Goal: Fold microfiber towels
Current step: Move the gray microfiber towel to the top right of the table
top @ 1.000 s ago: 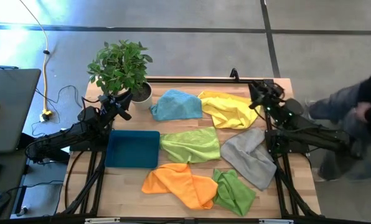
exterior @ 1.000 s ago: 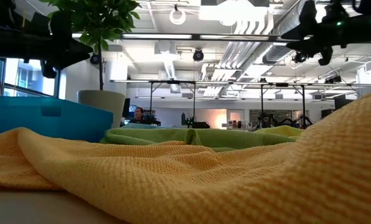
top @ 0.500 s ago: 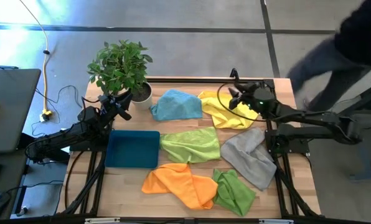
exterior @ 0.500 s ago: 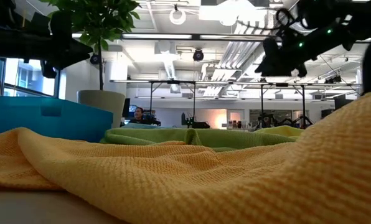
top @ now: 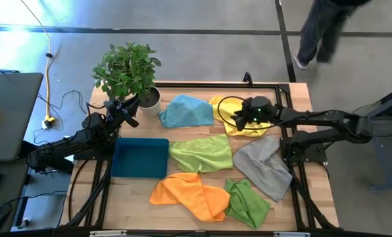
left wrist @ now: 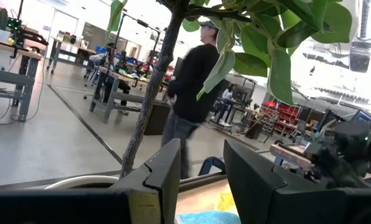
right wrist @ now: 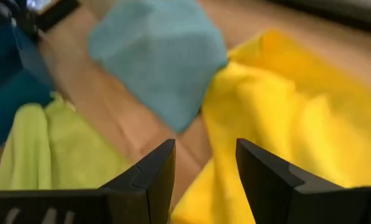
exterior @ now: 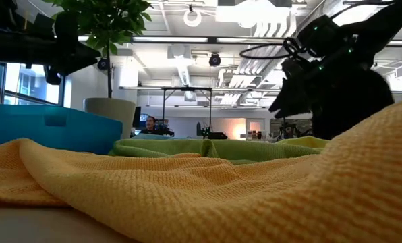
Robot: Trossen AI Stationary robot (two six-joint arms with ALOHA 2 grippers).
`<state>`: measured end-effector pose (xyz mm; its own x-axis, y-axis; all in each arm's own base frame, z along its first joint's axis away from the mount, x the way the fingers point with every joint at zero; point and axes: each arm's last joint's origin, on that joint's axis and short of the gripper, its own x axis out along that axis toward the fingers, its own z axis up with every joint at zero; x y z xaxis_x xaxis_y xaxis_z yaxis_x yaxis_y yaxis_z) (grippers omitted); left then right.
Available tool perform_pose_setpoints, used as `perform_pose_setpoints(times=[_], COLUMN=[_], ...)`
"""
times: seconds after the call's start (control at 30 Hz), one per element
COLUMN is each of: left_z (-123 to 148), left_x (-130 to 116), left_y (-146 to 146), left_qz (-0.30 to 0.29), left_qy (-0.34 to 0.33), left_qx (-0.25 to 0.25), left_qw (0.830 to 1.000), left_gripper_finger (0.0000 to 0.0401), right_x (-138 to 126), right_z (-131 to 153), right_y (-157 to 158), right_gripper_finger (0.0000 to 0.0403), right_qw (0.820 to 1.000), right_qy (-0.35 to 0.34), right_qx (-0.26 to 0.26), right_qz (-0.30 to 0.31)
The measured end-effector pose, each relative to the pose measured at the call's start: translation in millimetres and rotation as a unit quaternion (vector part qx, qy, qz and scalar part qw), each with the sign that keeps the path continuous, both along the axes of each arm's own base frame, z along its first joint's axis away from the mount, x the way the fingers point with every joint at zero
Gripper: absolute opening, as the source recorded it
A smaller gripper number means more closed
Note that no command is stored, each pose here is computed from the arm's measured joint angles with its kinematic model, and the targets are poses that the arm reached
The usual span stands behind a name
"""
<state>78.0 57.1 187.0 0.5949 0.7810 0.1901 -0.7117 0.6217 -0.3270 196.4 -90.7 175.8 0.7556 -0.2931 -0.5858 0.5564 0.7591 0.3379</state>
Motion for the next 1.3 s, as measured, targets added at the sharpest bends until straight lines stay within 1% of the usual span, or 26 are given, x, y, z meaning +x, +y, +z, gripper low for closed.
perform_pose_setpoints(times=[0.2, 0.4, 0.47, 0.63, 0.73, 0.87, 0.97, 1.13, 1.3], left_z=[0.1, 0.0, 0.0, -0.1, -0.1, 0.1, -0.1, -0.1, -0.4], left_x=[0.0, 0.0, 0.0, 0.0, 0.0, 0.0, 0.0, 0.0, 0.1], left_y=[0.0, 0.0, 0.0, 0.0, 0.0, 0.0, 0.0, 0.0, 0.0], left_qz=[0.0, 0.0, 0.0, 0.0, 0.0, 0.0, 0.0, 0.0, 0.0], left_qy=[0.0, 0.0, 0.0, 0.0, 0.0, 0.0, 0.0, 0.0, 0.002], left_qx=[0.0, 0.0, 0.0, 0.0, 0.0, 0.0, 0.0, 0.0, -0.001], left_qw=[1.0, 1.0, 1.0, 1.0, 1.0, 1.0, 1.0, 1.0, 1.0], left_gripper_finger=[0.0113, 0.0113, 0.0113, 0.0113, 0.0113, 0.0113, 0.0113, 0.0113, 0.0113], right_x=[7.7, 15.8, 20.4, 35.5, 44.3, 52.3, 53.4, 48.7, 38.9], right_z=[-14.0, -24.1, -26.5, -29.7, -32.4, -38.6, -42.5, -44.8, -51.1], right_y=[12.3, 25.4, 30.8, 45.6, 54.5, 65.2, 69.8, 71.2, 72.5], right_gripper_finger=[0.0161, 0.0161, 0.0161, 0.0161, 0.0161, 0.0161, 0.0161, 0.0161, 0.0161], right_qw=[0.998, 0.991, 0.99, 0.985, 0.982, 0.975, 0.975, 0.979, 0.978], right_qy=[0.042, 0.09, 0.086, 0.042, 0.02, 0.009, 0.014, 0.038, 0.093], right_qx=[0.013, -0.051, -0.055, -0.054, -0.064, -0.079, -0.068, -0.038, 0.004], right_qz=[0.036, 0.082, 0.101, 0.157, 0.178, 0.208, 0.21, 0.196, 0.189])
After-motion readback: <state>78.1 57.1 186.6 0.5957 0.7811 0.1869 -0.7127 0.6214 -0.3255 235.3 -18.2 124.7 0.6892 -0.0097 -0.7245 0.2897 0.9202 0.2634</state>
